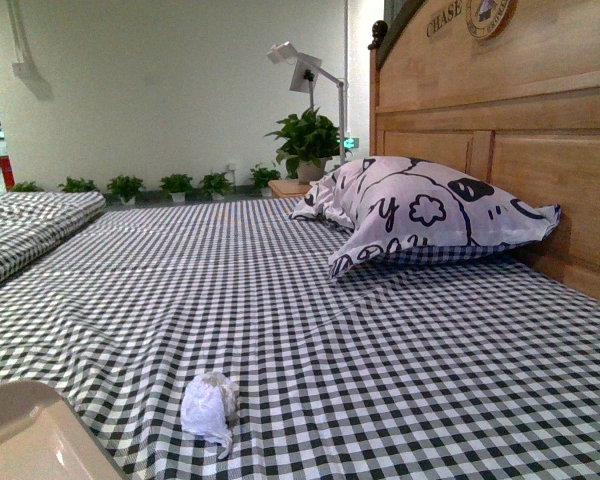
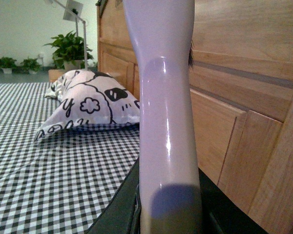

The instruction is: Clean up trash

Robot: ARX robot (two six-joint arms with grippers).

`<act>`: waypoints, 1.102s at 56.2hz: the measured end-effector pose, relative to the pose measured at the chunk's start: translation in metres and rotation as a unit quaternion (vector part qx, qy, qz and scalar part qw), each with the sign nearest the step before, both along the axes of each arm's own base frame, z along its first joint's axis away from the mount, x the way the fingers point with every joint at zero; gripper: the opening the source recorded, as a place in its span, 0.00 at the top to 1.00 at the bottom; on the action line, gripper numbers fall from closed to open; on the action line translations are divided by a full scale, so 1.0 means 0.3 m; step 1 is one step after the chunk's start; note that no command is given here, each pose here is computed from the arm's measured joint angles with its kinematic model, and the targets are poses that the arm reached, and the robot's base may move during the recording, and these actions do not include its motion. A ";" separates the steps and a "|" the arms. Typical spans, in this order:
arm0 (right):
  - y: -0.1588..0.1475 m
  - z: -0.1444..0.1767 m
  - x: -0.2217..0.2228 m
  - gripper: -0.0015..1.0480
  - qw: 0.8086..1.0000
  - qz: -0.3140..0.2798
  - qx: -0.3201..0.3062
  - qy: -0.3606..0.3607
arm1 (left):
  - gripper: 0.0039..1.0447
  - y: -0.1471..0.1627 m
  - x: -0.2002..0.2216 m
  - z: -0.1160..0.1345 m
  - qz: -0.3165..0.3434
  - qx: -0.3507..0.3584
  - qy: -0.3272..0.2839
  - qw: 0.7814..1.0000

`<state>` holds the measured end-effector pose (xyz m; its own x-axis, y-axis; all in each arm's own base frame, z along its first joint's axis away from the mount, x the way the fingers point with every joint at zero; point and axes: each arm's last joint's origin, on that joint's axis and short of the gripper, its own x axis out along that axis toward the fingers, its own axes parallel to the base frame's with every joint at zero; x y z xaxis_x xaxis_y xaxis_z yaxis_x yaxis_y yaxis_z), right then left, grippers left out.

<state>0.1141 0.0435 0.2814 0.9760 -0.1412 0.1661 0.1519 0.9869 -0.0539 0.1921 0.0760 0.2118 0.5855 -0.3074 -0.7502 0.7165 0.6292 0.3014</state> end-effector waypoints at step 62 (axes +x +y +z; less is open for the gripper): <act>0.063 0.030 0.072 0.81 0.975 0.053 -0.069 0.204 | 0.76 0.000 0.081 -0.051 -0.017 0.023 -0.011 1.000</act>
<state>0.1357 0.0625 0.2904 0.9725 -0.0390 -0.2297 -0.0133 0.9750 -0.2218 0.2163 0.0761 0.1964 0.5915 -0.2920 -0.7516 0.7298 0.5902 0.3450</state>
